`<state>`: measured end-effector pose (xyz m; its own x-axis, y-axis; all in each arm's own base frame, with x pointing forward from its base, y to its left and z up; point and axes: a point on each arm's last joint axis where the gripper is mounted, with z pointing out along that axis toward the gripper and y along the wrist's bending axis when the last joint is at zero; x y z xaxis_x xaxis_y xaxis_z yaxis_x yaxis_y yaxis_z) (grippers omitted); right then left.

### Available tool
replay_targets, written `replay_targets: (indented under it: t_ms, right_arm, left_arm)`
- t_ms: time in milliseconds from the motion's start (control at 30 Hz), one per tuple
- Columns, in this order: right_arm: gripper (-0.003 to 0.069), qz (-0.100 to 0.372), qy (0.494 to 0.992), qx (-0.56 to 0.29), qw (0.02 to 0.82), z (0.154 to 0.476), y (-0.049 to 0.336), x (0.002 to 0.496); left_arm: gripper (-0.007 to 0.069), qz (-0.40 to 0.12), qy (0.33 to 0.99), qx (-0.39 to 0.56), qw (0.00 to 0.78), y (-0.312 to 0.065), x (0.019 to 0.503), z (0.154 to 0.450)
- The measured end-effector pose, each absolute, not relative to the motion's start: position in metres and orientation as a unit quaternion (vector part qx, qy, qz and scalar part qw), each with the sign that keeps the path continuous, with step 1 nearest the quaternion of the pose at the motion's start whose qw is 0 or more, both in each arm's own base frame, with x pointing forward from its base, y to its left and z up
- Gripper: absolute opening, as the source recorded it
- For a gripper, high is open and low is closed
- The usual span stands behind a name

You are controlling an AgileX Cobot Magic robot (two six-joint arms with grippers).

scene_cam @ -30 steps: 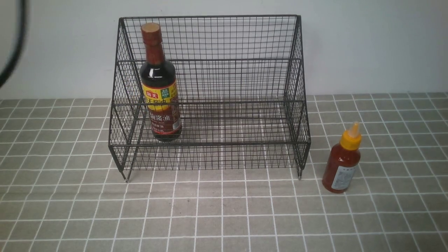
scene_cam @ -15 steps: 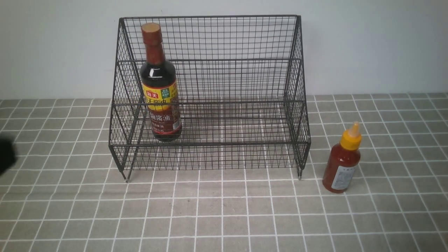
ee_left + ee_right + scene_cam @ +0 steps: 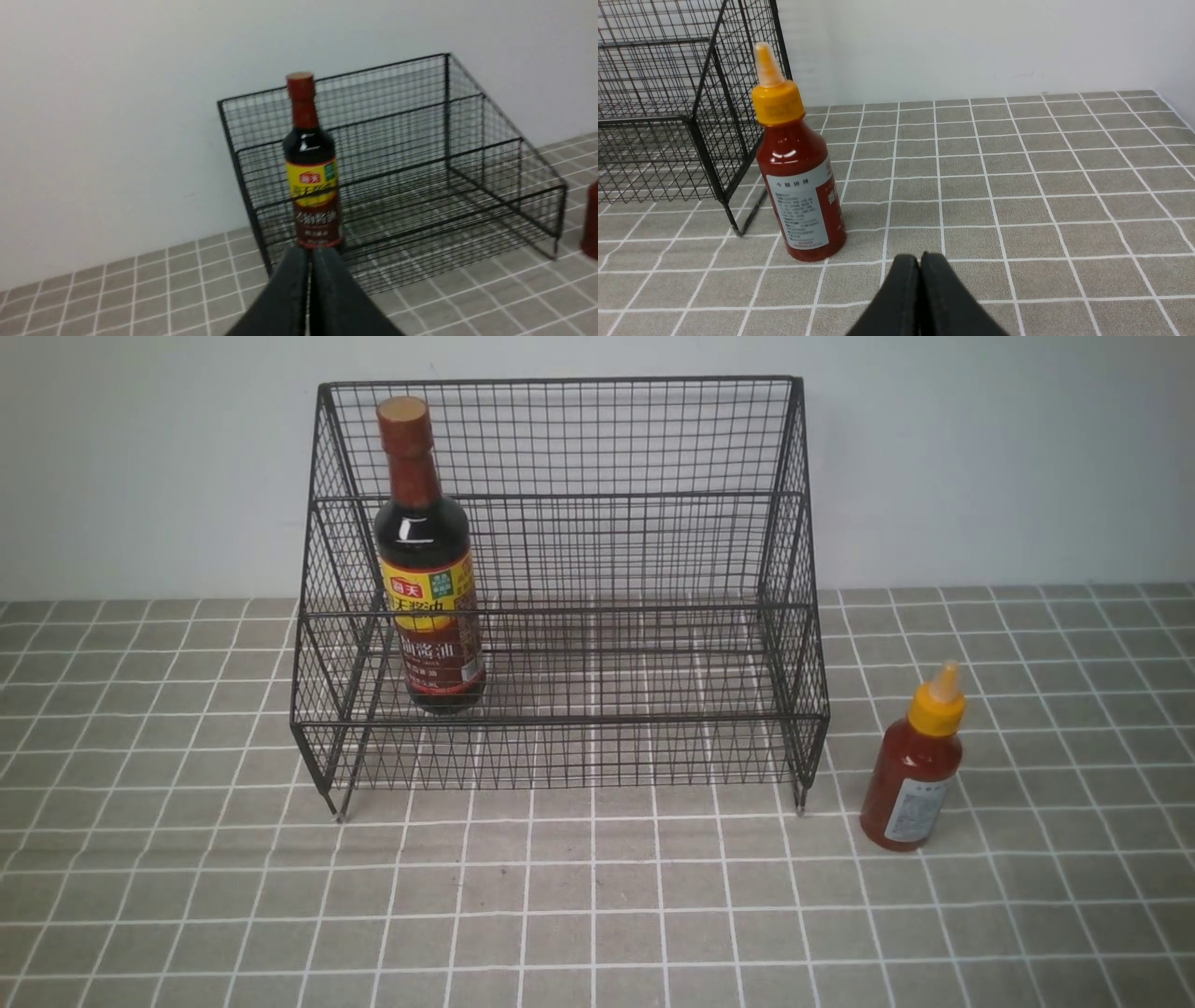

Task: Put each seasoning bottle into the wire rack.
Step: Use the right arm to grab the condiment bottle closest to it

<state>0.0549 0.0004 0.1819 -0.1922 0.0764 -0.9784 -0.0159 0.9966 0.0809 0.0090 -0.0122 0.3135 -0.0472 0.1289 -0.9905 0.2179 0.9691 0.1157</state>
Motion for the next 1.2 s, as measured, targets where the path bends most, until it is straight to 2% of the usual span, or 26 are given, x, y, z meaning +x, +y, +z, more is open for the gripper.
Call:
replay_targets:
  t_ms: [67, 167, 200, 233, 267, 367, 433, 1200]
  right_arm:
    - [-0.0014, 0.036, 0.771, 0.02, 0.635, 0.182, 0.0, 0.055]
    - [-0.0014, 0.036, 0.771, 0.02, 0.635, 0.182, 0.0, 0.055]
    - [-0.0014, 0.036, 0.771, 0.02, 0.635, 0.182, 0.0, 0.055]
    - [-0.0014, 0.036, 0.771, 0.019, 0.635, 0.182, 0.0, 0.055]
    - [-0.0014, 0.035, 0.771, 0.019, 0.635, 0.182, 0.0, 0.055]
    - [-0.0014, 0.035, 0.771, 0.019, 0.635, 0.182, 0.0, 0.055]
    - [-0.0014, 0.035, 0.771, 0.019, 0.635, 0.182, 0.0, 0.055]
    - [-0.0014, 0.035, 0.771, 0.019, 0.635, 0.182, 0.0, 0.055]
  left_arm:
    - [-0.0007, -0.023, 0.732, 0.097, 0.674, -0.009, 0.017, 0.3]
    - [-0.0007, -0.019, 0.747, 0.047, 0.663, -0.004, 0.035, 0.258]
    - [-0.0007, -0.014, 0.752, 0.042, 0.658, -0.003, 0.039, 0.245]
    - [-0.0007, -0.014, 0.752, 0.042, 0.658, -0.003, 0.039, 0.245]
    - [-0.0007, -0.006, 0.764, 0.041, 0.644, -0.003, 0.045, 0.223]
    - [-0.0007, -0.003, 0.791, 0.041, 0.611, -0.002, 0.052, 0.186]
    - [-0.0007, -0.003, 0.801, 0.041, 0.597, -0.002, 0.052, 0.174]
    - [-0.0007, -0.003, 0.806, 0.041, 0.59, -0.003, 0.052, 0.171]
